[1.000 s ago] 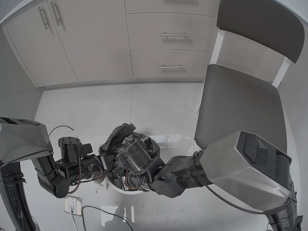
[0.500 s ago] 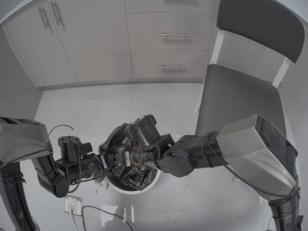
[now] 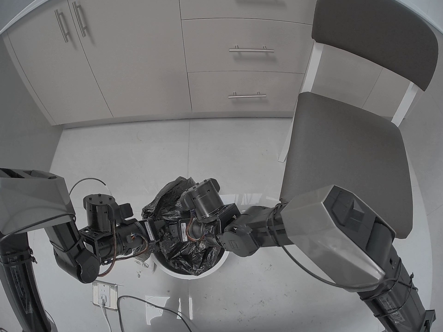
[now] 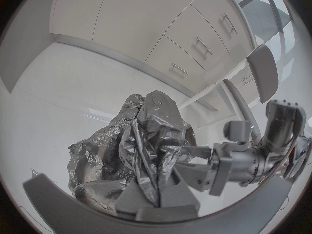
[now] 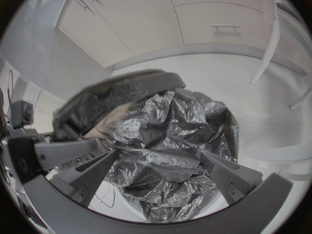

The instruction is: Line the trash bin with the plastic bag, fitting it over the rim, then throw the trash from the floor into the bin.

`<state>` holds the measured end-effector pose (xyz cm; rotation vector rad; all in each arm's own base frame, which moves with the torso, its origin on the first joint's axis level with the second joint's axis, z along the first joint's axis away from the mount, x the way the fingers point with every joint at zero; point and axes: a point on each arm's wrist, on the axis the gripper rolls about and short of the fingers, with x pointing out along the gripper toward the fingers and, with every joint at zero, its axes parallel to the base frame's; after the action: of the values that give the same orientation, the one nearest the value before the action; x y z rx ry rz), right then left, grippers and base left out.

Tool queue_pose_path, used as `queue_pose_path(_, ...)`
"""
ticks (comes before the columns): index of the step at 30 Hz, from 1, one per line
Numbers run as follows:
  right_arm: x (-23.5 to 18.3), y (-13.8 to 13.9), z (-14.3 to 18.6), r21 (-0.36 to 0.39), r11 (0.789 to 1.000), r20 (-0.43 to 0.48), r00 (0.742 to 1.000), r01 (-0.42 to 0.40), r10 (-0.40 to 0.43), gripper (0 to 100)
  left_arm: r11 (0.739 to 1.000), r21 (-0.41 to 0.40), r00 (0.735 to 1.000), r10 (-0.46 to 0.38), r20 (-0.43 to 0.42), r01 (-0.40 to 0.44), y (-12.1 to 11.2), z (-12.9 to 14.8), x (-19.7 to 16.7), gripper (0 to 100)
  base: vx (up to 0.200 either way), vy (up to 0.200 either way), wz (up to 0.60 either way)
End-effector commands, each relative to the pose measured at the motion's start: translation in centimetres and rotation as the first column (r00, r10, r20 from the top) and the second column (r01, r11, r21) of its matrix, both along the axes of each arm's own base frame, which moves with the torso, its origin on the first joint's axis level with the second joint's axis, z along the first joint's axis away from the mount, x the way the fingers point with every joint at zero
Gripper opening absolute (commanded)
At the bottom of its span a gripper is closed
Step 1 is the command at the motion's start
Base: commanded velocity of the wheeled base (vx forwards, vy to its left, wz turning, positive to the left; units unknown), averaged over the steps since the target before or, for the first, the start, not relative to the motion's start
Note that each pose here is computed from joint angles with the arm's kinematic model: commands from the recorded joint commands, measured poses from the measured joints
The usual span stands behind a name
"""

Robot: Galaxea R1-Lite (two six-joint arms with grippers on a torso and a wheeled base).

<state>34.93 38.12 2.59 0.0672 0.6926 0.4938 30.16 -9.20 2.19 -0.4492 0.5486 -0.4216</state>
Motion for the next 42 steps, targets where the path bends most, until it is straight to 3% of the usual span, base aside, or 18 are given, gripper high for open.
queue_pose_path(1,0.6,0.3,-2.9,-0.027,1.000,-0.028,1.000,0.005,-0.006,100,1.000,-0.002,1.000,0.000,0.009,0.000,-0.1,0.1,0.2,0,0.000,0.000,0.00)
queue_pose_path(23,2.4,-0.3,-7.9,-0.095,0.995,-0.084,0.996,0.030,-0.038,100,1.000,-0.007,1.000,-0.005,0.023,0.005,-0.3,0.4,0.4,0,0.000,0.000,0.00)
queue_pose_path(31,2.4,-0.5,-8.3,-0.112,0.993,-0.098,0.994,0.029,-0.040,100,1.000,-0.005,1.000,-0.003,0.019,0.003,-0.2,0.3,0.4,0,0.000,0.000,0.00)
queue_pose_path(37,2.5,-0.3,-6.4,-0.083,0.996,-0.076,0.996,0.033,-0.039,100,1.000,-0.006,1.000,-0.002,0.023,0.002,-0.2,0.4,0.4,0,0.000,0.000,0.00)
queue_pose_path(42,1.4,0.1,-0.8,-0.058,0.998,-0.051,0.998,0.021,-0.024,100,1.000,-0.007,1.000,-0.005,0.025,0.005,-0.3,0.5,0.4,0,0.000,0.000,0.00)
